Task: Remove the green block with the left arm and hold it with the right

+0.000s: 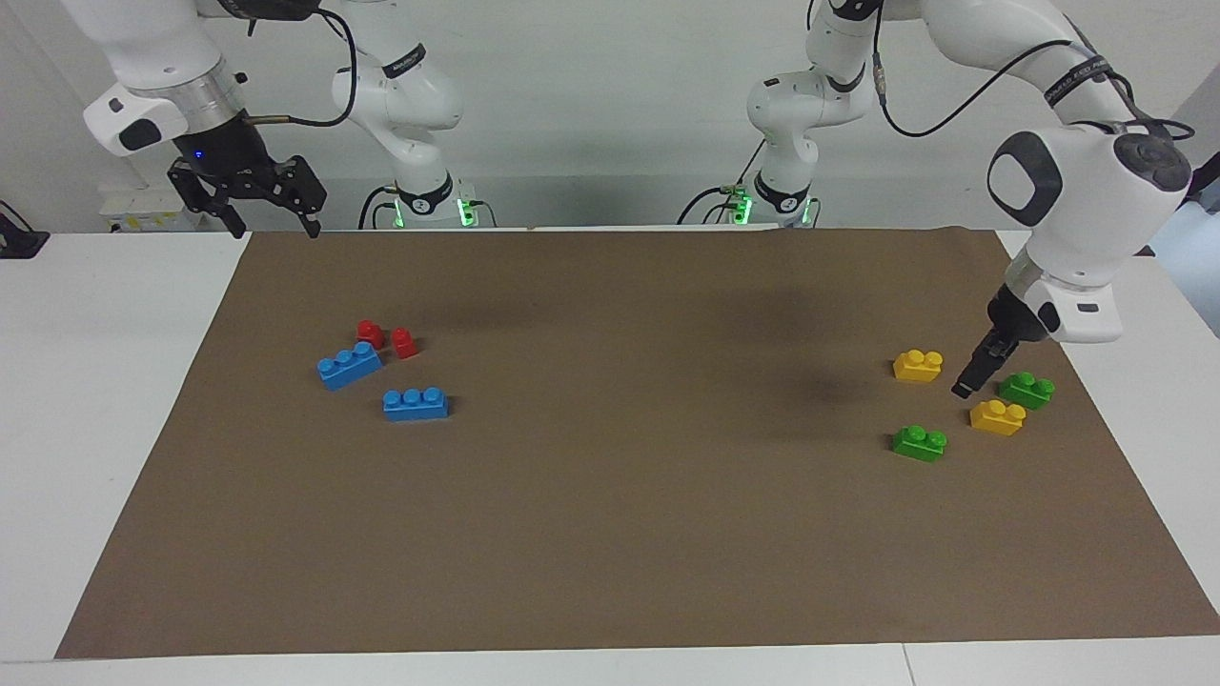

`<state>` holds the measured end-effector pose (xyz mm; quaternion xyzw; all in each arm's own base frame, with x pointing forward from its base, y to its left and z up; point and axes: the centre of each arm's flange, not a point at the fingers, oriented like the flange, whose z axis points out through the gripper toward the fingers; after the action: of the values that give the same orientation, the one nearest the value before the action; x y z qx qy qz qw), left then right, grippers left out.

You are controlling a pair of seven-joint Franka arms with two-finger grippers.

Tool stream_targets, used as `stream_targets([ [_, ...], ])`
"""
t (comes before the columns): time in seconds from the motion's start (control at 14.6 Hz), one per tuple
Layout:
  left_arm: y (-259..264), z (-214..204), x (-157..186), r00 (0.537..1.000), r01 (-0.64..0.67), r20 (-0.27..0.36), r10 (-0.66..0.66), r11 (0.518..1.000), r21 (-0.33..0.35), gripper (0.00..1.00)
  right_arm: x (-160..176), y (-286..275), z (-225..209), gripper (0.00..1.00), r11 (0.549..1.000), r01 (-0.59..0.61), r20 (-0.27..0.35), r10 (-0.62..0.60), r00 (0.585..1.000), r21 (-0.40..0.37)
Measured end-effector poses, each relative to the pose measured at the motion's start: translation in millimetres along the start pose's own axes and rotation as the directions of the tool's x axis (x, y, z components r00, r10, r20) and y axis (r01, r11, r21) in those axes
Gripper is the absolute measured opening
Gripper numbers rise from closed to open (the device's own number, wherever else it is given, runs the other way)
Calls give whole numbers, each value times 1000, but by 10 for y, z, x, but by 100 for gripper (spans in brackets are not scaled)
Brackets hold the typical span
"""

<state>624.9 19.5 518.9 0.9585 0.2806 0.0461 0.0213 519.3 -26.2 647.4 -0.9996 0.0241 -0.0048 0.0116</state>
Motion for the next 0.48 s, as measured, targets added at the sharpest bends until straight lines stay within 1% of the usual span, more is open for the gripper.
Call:
stream_targets([
  [0.14,34,-278,-162,991,-130,0,130,991,0,100,0,17,0,100,1000,-2,0,2,1000,0],
  [0.27,30,-555,-356,962,-274,15,274,962,8,100,0,19,0,100,1000,-2,0,2,1000,0],
  [0.48,-9,-929,-650,909,-416,43,415,909,18,100,0,28,-1,100,1000,-7,0,7,1000,0],
])
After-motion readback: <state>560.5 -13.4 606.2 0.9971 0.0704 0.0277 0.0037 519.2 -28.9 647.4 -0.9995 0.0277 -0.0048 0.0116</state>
